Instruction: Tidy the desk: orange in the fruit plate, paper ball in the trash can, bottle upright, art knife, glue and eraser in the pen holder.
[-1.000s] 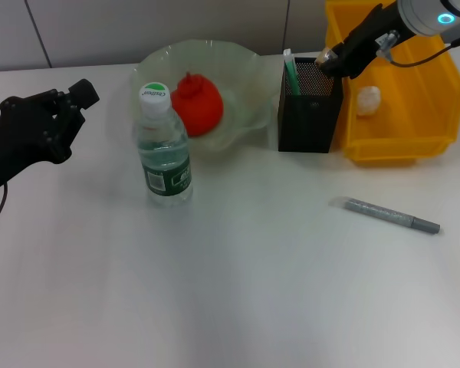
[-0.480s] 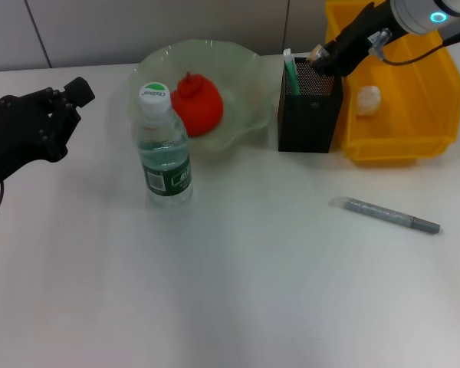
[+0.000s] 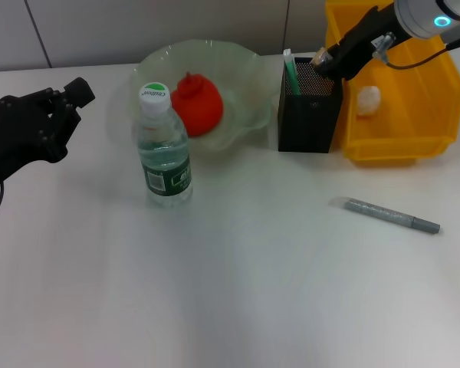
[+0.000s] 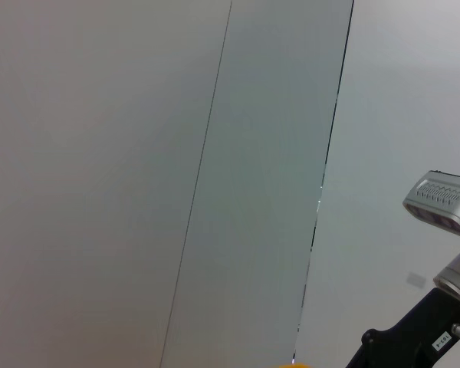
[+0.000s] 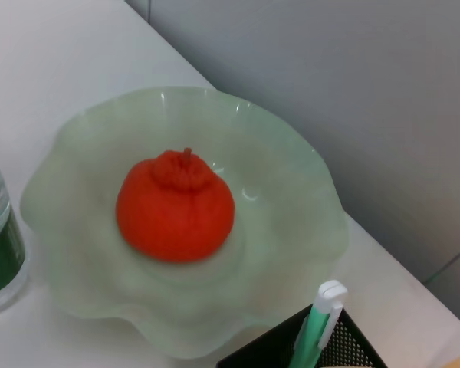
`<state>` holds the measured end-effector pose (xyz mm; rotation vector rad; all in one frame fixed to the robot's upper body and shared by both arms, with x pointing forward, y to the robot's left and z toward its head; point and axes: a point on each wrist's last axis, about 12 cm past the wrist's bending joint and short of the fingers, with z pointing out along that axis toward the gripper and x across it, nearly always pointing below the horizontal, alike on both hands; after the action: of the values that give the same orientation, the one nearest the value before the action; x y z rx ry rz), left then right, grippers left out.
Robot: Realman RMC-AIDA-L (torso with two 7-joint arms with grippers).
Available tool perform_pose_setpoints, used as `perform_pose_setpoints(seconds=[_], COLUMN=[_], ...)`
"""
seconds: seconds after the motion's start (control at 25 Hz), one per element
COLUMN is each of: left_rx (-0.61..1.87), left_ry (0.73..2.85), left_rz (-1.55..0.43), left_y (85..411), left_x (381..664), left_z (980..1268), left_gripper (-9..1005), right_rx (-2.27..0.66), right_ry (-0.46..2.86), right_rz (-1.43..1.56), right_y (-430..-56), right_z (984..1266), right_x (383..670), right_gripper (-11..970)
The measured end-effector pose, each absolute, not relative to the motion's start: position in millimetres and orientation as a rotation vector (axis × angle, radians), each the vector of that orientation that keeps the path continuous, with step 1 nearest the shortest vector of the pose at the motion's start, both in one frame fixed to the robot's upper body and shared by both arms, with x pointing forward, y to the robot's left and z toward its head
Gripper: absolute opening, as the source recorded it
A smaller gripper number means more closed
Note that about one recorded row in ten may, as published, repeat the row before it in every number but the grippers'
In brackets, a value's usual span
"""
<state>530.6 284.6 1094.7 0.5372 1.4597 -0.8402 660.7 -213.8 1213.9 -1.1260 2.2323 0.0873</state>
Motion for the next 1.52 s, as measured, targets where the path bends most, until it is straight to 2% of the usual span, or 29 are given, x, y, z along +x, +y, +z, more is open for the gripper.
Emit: perform_pose_setpoints(seconds=[0.44,0.56,0.6,0.8,0.84,1.04,1.52], left_rx=[0.538,0.538,0.538,0.538,0.538,0.541,0.548], left_ry=[1.458,1.458,1.458,1.459,1.459,1.454,1.451], left_rz=[-0.843,-0.843,-0.843,-0.843,-0.843,-0.849,-0.858], left_y=[284.7,284.8,284.8,284.8,284.8,284.6,282.9], left_x=[529.9,529.7,529.7,529.4,529.4,528.6,527.7], left_z=[1094.6,1094.5,1094.5,1094.4,1094.4,1094.6,1094.5], left_gripper=[0,0,0,0,0,0,0], right_rx=[-1.082,-1.063,-1.055,-1.046,-1.045,-1.029,-1.082], right_ry=[2.232,2.234,2.234,2.256,2.279,2.354,2.446], right_rz=[0.092,0.091,0.091,0.133,0.161,0.187,0.288], right_y=[-218.2,-219.6,-220.6,-218.3,-215.3,-213.7,-238.8], right_z=[1217.5,1219.7,1221.5,1229.8,1233.4,1232.6,1211.6], right_x=[662.6,660.6,658.3,635.3,623.4,597.0,567.7], right_gripper=[376,464,464,464,464,461,454])
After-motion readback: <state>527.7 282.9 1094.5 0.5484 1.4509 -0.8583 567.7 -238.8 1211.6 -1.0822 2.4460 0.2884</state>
